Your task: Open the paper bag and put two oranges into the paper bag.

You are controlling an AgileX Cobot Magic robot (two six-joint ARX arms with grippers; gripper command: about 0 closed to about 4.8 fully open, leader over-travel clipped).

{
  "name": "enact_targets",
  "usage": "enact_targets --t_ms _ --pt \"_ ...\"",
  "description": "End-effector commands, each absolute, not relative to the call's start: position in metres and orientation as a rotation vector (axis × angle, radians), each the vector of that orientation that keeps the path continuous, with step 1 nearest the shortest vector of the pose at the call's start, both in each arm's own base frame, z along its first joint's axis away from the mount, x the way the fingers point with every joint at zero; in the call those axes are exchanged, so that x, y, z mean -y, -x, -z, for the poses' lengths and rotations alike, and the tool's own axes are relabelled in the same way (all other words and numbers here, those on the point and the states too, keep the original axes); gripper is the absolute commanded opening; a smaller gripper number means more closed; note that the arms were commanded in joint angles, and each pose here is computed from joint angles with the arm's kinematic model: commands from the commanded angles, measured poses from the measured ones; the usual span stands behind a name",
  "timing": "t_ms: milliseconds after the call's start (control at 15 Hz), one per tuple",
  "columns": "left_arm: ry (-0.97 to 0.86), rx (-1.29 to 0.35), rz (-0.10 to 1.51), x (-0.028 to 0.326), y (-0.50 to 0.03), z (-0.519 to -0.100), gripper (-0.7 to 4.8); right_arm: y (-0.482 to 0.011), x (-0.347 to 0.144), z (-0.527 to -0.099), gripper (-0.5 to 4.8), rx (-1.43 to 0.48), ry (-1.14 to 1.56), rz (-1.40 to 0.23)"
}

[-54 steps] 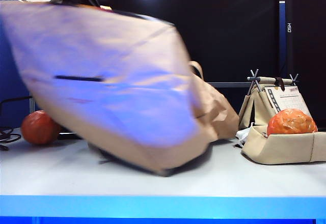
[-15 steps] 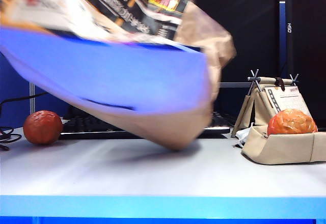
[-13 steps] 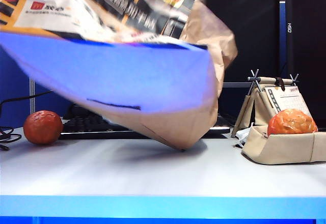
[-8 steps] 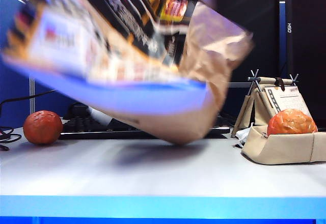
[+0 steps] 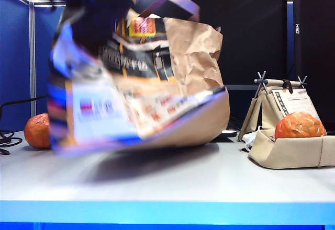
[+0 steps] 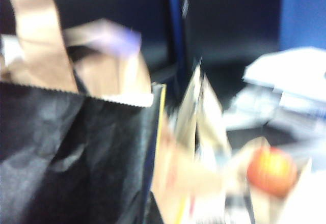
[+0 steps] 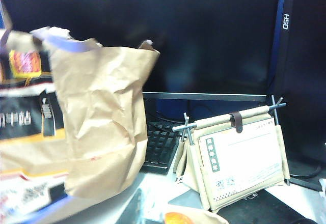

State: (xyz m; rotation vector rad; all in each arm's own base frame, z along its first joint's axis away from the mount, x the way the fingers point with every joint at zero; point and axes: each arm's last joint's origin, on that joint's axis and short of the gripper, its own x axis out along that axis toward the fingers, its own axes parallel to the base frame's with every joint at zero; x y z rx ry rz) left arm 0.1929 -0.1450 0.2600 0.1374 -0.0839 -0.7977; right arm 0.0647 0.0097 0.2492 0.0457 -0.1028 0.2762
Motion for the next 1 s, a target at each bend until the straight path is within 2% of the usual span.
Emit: enact_targets --t_ms 67,200,267,400,467,667,800,1000 --pt "-0.169 -0.024 0.817 0.146 -0.191 -0.249 1.53 -0.064 -0.01 -0.251 -0.06 0.118 -0.04 -0.28" --pt "-0.183 -0.082 0.834 0.148 -0.189 -0.243 1.87 -0.063 -0.011 -0.251 -0.04 0.118 -0.036 -0.333" --pt "-0.191 -0.1 0.852 0.149 -0.188 -0.241 1.9 -0.063 -0.013 -0.251 0.5 0.117 -0.033 -0.384" --pt "-0.192 -0.118 0.861 0.149 -0.187 -0.24 2.65 -0.063 -0.013 -0.251 1.73 0.118 -0.032 -0.397" --pt "-0.194 -0.12 0.858 0.148 -0.187 -0.24 2.83 -0.063 -0.013 -0.252 1.91 0.124 -0.031 -0.397" --pt "-0.222 -0.124 0.753 0.144 -0.186 -0.243 2.92 -0.062 -0.013 -0.258 1.9 0.184 -0.022 -0.399" --pt "-0.25 -0.141 0.601 0.136 -0.183 -0.247 3.46 -0.062 -0.013 -0.258 1.9 0.191 -0.021 -0.398" --pt "-0.263 -0.144 0.471 0.121 -0.17 -0.259 3.46 -0.062 -0.013 -0.258 1.9 0.191 -0.021 -0.396"
